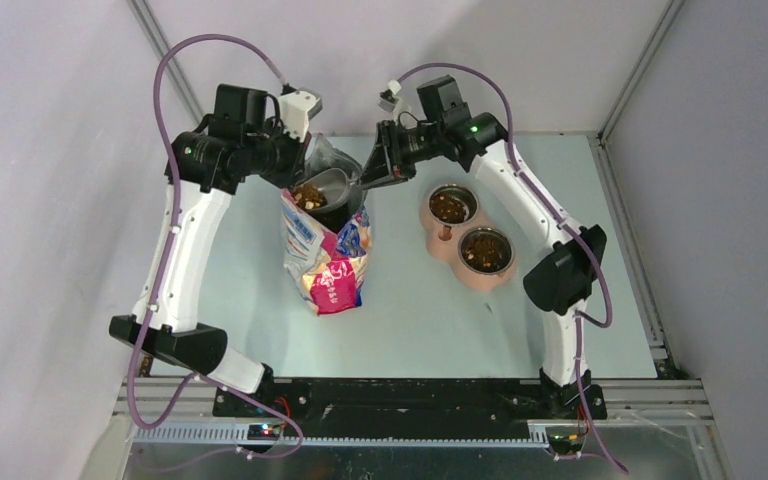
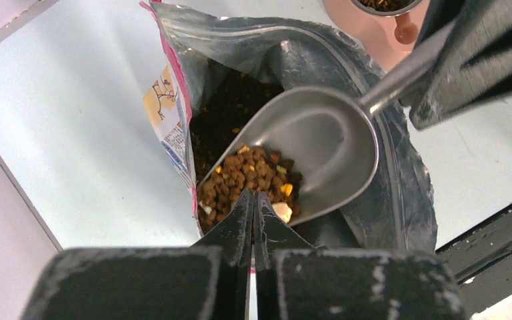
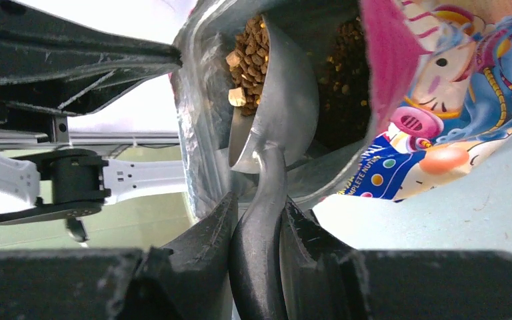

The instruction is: Serve the pet food

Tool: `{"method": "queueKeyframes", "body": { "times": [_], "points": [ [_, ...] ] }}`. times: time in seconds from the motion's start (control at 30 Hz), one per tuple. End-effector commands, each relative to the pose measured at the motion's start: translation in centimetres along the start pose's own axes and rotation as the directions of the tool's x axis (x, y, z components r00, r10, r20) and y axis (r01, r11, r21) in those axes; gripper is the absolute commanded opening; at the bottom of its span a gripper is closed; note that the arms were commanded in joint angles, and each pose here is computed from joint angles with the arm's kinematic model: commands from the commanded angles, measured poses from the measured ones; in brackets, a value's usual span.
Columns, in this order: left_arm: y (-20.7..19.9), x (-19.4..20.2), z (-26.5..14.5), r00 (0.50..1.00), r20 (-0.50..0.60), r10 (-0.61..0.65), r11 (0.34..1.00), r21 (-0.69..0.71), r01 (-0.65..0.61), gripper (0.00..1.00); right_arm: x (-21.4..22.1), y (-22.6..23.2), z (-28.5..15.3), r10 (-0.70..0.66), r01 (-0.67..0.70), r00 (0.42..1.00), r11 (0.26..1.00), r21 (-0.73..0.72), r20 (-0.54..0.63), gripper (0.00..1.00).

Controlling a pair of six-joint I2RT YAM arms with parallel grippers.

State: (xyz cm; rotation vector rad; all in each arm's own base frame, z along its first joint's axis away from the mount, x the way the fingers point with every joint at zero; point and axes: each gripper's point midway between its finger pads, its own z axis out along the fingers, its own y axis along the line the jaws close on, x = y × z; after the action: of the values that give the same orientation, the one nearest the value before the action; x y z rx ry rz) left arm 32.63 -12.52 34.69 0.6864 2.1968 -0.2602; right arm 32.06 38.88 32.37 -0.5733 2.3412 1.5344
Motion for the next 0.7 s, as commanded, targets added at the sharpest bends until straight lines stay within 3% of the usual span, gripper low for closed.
{"method": "queueKeyframes", "body": {
  "times": [0.0, 0.5, 0.6, 0.63, 0.67],
  "points": [
    [-0.1, 0.1, -1.2, 0.999, 0.009, 0.047, 0.999, -0.009, -0.047, 0.0, -1.6, 2.2, -1.4, 0.031, -0.026, 0.999, 0.989, -0.146, 0.036, 0.0],
    [1.3, 0.5, -5.6, 0.994, 0.023, 0.102, 0.985, -0.139, -0.098, 0.0, -4.2, -0.2, -5.6, 0.09, -0.056, 0.987, 0.97, -0.236, 0.135, 0.0],
    [2.0, 0.5, -6.0, 0.994, 0.02, 0.111, 0.978, -0.18, -0.105, 0.0, -3.2, -0.9, -6.1, 0.099, -0.059, 0.987, 0.954, -0.295, 0.125, 0.0],
    [2.8, 0.7, -6.2, 0.994, 0.004, 0.113, 0.969, -0.22, -0.109, 0.0, -3.7, -0.2, -6.7, 0.018, 0.04, 0.985, 0.942, -0.333, 0.169, 0.0],
    [3.4, 0.8, -6.4, 0.994, -0.005, 0.114, 0.962, -0.251, -0.111, 0.0, -3.1, -0.8, -6.6, 0.066, -0.01, 0.986, 0.937, -0.349, 0.151, 0.0]
  ]
}}
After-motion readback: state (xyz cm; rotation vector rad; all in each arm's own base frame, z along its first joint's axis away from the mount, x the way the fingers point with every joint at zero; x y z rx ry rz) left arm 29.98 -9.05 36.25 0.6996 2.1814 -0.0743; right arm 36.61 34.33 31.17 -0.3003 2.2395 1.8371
